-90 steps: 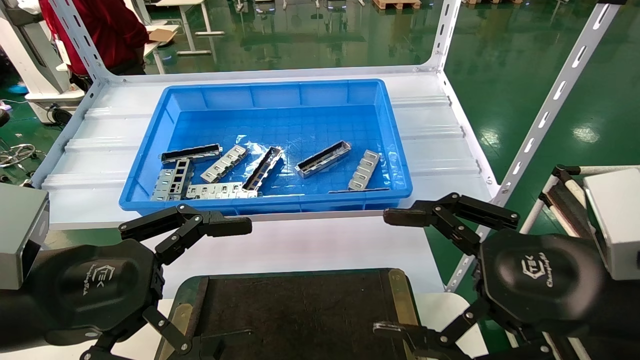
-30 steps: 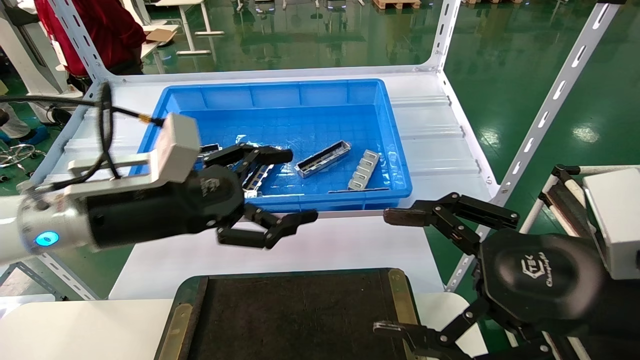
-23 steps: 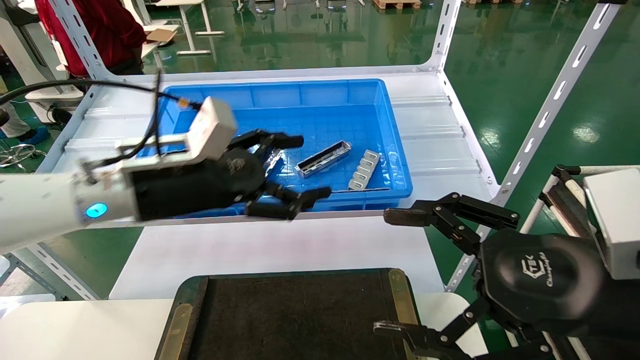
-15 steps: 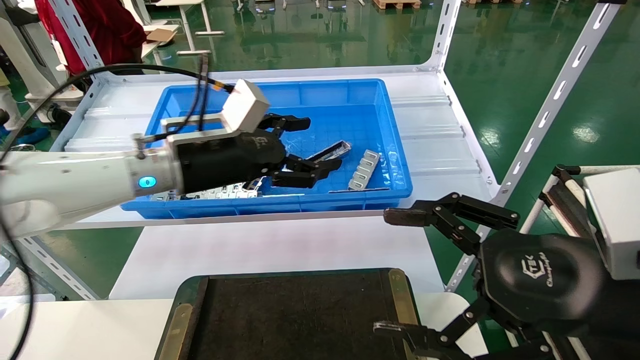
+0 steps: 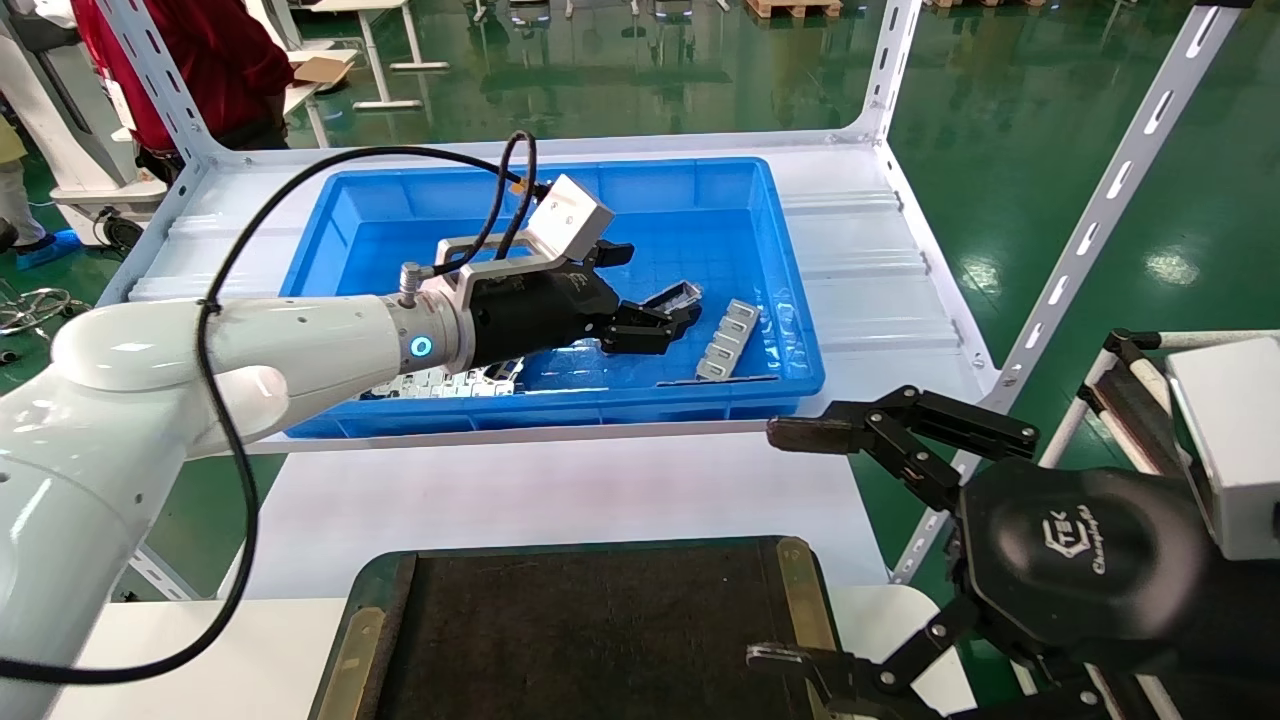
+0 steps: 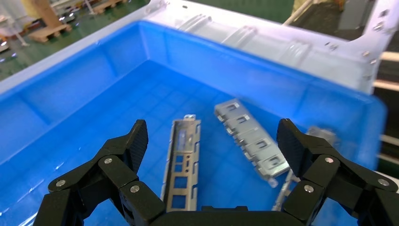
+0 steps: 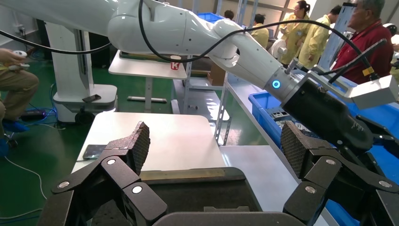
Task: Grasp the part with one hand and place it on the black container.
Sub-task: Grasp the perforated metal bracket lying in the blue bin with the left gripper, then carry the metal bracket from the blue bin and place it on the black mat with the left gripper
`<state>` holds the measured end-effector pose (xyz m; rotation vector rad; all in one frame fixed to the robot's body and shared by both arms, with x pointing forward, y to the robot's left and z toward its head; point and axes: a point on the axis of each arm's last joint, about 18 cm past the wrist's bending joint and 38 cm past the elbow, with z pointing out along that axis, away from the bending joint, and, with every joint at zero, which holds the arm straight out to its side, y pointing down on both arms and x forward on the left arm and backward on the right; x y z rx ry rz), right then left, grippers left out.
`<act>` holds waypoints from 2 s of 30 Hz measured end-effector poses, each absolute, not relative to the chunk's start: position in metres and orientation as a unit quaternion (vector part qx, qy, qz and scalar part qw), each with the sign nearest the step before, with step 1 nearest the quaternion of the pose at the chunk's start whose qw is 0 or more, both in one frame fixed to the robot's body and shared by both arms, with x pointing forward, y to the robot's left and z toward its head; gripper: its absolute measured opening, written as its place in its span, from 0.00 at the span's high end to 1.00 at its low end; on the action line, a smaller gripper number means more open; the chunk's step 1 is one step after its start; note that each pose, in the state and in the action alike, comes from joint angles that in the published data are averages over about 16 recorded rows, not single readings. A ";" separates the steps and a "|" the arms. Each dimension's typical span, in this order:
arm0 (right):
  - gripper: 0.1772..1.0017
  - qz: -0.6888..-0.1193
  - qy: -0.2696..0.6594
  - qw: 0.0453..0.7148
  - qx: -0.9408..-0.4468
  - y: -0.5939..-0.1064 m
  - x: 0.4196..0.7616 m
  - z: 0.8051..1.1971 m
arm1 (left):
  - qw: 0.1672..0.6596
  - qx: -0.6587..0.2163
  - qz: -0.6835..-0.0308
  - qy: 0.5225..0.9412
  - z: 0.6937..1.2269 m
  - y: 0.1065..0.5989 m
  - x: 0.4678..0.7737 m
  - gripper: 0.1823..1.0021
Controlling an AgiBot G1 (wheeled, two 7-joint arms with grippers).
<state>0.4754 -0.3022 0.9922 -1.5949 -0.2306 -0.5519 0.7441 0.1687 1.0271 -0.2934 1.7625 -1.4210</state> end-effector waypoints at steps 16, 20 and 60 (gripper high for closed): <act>0.00 -0.244 -0.102 0.659 -0.704 -0.302 0.475 0.992 | 0.422 -0.171 -0.546 0.703 1.010 0.169 0.761 0.00; 0.01 -0.244 -0.102 0.659 -0.704 -0.302 0.475 0.992 | 0.420 -0.179 -0.544 0.704 1.007 0.168 0.762 0.01; 0.78 -0.244 -0.102 0.659 -0.704 -0.302 0.475 0.992 | 0.417 -0.234 -0.537 0.695 0.985 0.163 0.773 0.71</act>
